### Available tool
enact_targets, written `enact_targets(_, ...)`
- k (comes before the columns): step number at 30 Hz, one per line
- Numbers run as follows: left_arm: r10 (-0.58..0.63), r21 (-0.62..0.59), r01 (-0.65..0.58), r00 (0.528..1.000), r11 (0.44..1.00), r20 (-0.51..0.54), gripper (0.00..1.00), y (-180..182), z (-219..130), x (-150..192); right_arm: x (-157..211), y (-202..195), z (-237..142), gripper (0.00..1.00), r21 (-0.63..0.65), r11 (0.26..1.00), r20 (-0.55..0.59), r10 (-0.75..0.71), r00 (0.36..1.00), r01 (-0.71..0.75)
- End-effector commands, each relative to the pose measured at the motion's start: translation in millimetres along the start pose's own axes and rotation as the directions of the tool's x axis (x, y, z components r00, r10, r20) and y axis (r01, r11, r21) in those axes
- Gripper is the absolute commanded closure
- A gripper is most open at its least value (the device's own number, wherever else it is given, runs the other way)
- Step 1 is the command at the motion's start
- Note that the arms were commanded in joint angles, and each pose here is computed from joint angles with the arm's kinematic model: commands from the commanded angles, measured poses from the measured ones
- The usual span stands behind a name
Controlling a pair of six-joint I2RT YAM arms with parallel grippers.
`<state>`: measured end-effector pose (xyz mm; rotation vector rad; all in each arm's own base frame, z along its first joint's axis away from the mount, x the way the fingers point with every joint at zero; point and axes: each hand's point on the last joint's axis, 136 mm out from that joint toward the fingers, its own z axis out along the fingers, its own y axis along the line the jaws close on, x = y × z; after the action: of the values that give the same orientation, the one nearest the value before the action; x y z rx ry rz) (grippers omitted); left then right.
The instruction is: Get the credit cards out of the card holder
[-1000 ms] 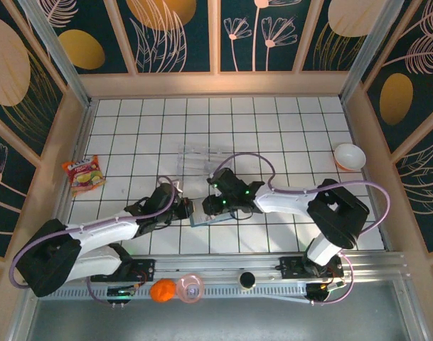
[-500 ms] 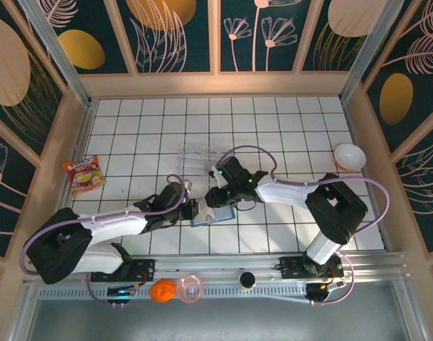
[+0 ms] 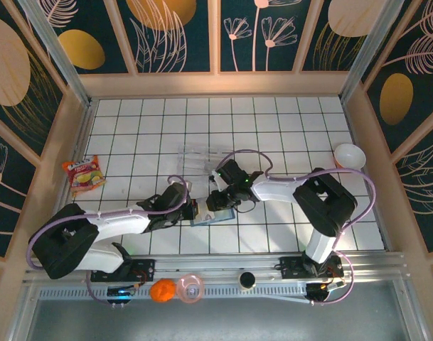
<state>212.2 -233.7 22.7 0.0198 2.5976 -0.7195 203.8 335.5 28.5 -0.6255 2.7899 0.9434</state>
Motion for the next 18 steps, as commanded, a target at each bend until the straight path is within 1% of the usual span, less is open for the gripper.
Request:
enact_targets(1,0.018,-0.094,-0.023,0.999,0.995,-0.05,1.0,26.3,4.9,17.9,-6.0,5.5,3.7,0.73,-0.033,0.999,-0.002,0.014,1.0,-0.014)
enact_targets(5,0.02,-0.086,-0.024,0.998,0.996,-0.051,1.0,25.3,5.0,18.6,1.3,8.0,8.8,0.73,-0.072,0.996,-0.031,0.045,0.998,-0.047)
enact_targets(7,0.015,-0.074,-0.019,0.998,0.997,-0.054,1.0,23.7,5.2,19.7,4.2,7.0,10.6,0.75,-0.082,0.995,-0.038,0.061,0.997,-0.064)
enact_targets(15,0.013,-0.067,-0.017,0.998,0.998,-0.058,1.0,23.9,4.4,21.6,2.7,-5.6,0.5,1.0,-0.079,0.989,0.009,0.123,0.992,-0.122)
enact_targets(18,0.016,-0.064,-0.02,0.999,0.998,-0.051,1.0,22.5,3.8,19.4,3.3,-10.6,-7.6,1.0,-0.075,0.987,0.033,0.143,0.989,-0.14)
